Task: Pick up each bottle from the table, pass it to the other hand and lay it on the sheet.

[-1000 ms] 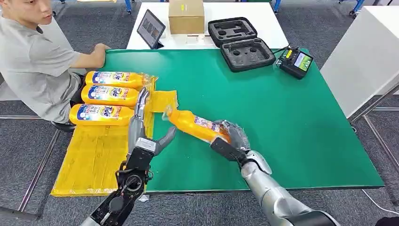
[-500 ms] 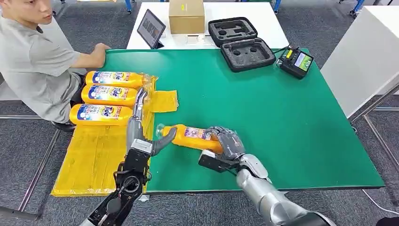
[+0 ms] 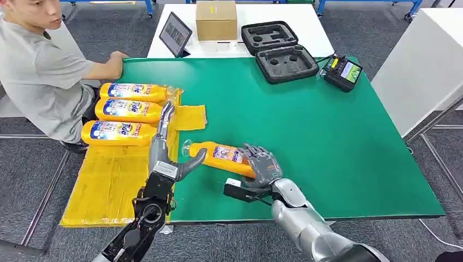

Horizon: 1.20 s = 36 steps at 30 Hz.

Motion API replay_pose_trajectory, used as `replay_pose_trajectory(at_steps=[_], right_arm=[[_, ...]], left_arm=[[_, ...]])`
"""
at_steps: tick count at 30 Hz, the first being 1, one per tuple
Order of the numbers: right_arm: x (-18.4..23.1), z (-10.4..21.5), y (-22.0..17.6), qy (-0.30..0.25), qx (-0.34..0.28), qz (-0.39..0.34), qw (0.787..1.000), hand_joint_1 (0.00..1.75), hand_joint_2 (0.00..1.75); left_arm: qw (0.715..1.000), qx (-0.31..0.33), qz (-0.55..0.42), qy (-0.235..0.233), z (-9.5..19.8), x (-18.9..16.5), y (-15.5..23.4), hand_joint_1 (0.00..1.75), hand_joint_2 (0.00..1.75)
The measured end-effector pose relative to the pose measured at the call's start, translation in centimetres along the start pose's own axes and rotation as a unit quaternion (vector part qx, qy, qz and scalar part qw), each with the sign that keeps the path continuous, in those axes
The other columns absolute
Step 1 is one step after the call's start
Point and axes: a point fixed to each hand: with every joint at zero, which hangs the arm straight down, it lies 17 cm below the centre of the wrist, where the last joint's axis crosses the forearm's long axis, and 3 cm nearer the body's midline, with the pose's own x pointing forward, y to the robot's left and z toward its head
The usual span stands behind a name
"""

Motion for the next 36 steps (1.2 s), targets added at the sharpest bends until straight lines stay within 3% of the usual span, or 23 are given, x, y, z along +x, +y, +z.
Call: replay_pose_trajectory(at_steps=[16,23,28,29,31,32,33,36], right_arm=[[0.4,0.0,-0.1,-0.014,-0.003,0.055,0.998,0.00,1.75],[0.1,0.0,0.2,-0.005,0.008,0.022,1.000,0.00,1.75],[-1.1,-0.6,0.9,0.031,0.052,-0.008,0.998,0.00,1.75],[-1.3,-0.7,0.9,0.034,0.054,-0.010,0.998,0.07,1.75],[-1.6,-0.8,1.0,0.045,0.063,-0.012,0.997,0.61,1.75],[-1.8,-0.8,1.2,0.052,0.069,-0.014,0.996,1.45,1.75],[-2.1,-0.8,1.3,0.061,0.076,-0.016,0.995,1.71,1.75],[-2.4,-0.8,1.5,0.071,0.088,-0.016,0.994,1.71,1.75]], left_arm=[[1.000,-0.014,0.009,-0.003,0.0,0.2,-0.6,0.00,1.75],[1.000,-0.021,0.013,-0.004,-0.1,0.3,-0.9,0.00,1.75],[1.000,-0.024,0.017,-0.007,-0.3,0.4,-1.1,0.00,1.75],[1.000,-0.025,0.017,-0.008,-0.4,0.5,-1.1,0.00,1.75],[1.000,-0.025,0.017,-0.008,-0.5,0.5,-1.2,0.00,1.75],[1.000,-0.026,0.016,-0.008,-0.5,0.4,-1.2,0.00,1.75],[0.999,-0.026,0.017,-0.009,-0.5,0.4,-1.2,0.00,1.75],[0.999,-0.027,0.017,-0.009,-0.6,0.4,-1.3,0.00,1.75]])
